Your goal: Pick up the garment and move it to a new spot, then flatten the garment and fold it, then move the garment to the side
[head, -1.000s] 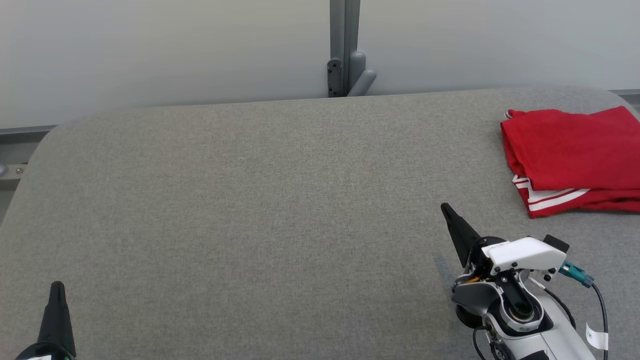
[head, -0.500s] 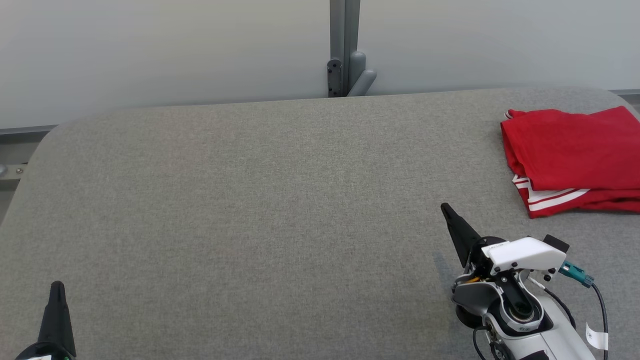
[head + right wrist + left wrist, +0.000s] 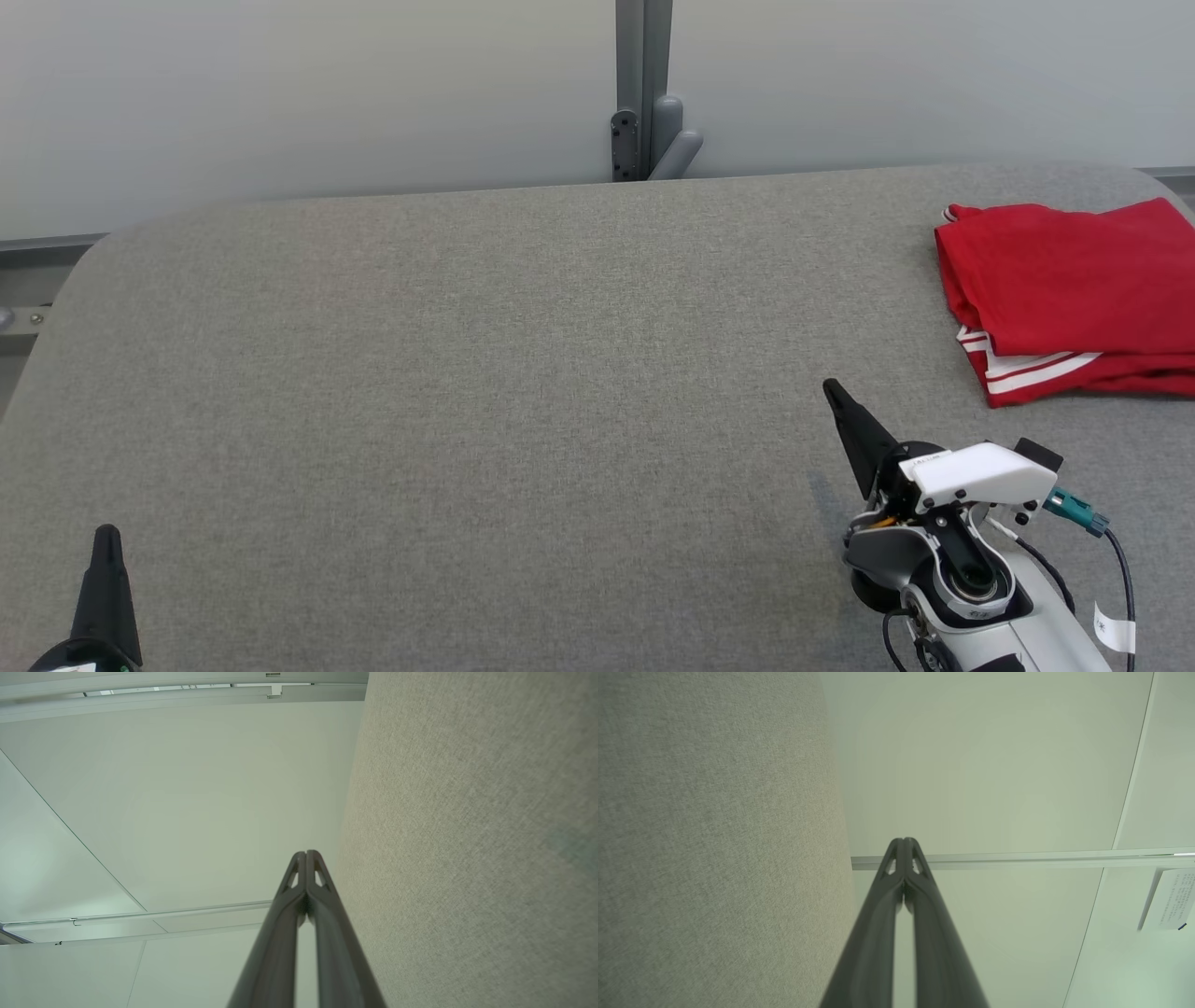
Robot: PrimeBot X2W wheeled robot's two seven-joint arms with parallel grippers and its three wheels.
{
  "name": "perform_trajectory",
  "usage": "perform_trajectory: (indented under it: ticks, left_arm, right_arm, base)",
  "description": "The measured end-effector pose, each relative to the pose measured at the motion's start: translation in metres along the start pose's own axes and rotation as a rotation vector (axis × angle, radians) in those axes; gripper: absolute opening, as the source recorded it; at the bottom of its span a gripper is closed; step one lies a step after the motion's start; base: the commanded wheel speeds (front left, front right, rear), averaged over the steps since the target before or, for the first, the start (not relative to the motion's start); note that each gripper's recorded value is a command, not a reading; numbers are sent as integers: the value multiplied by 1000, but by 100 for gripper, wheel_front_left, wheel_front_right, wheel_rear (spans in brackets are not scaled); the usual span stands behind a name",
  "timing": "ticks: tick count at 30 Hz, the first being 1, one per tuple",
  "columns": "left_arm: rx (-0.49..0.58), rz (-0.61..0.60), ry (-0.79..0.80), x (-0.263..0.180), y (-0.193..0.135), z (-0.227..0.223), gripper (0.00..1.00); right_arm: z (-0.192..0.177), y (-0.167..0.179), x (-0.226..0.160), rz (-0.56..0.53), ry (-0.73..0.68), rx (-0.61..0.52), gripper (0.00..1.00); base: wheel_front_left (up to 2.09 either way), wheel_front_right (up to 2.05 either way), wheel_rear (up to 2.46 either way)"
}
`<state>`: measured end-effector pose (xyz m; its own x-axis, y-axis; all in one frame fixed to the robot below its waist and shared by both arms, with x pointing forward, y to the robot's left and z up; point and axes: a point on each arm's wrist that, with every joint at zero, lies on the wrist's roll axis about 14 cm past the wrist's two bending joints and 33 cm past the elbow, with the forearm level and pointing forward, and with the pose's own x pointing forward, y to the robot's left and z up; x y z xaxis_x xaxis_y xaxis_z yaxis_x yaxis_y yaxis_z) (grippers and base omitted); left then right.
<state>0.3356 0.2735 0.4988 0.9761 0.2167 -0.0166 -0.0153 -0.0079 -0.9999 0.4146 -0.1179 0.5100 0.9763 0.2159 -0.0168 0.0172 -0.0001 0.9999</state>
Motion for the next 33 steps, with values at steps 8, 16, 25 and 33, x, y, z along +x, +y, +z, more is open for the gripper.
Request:
perform_trajectory:
  ticks: [8, 16, 25, 33]
  left_arm:
    - [0, 0, 0, 0, 0, 0, 0]
    - [0, 0, 0, 0, 0, 0, 0]
    - [0, 0, 0, 0, 0, 0, 0]
    - [0, 0, 0, 0, 0, 0, 0]
  right_arm:
    - [0, 0, 0, 0, 0, 0, 0]
    - [0, 0, 0, 0, 0, 0, 0]
    - [0, 0, 0, 0, 0, 0, 0]
    - [0, 0, 0, 0, 0, 0, 0]
  base:
    - [0, 0, 0]
    - [0, 0, 0]
    - [0, 0, 0]
    - [0, 0, 0]
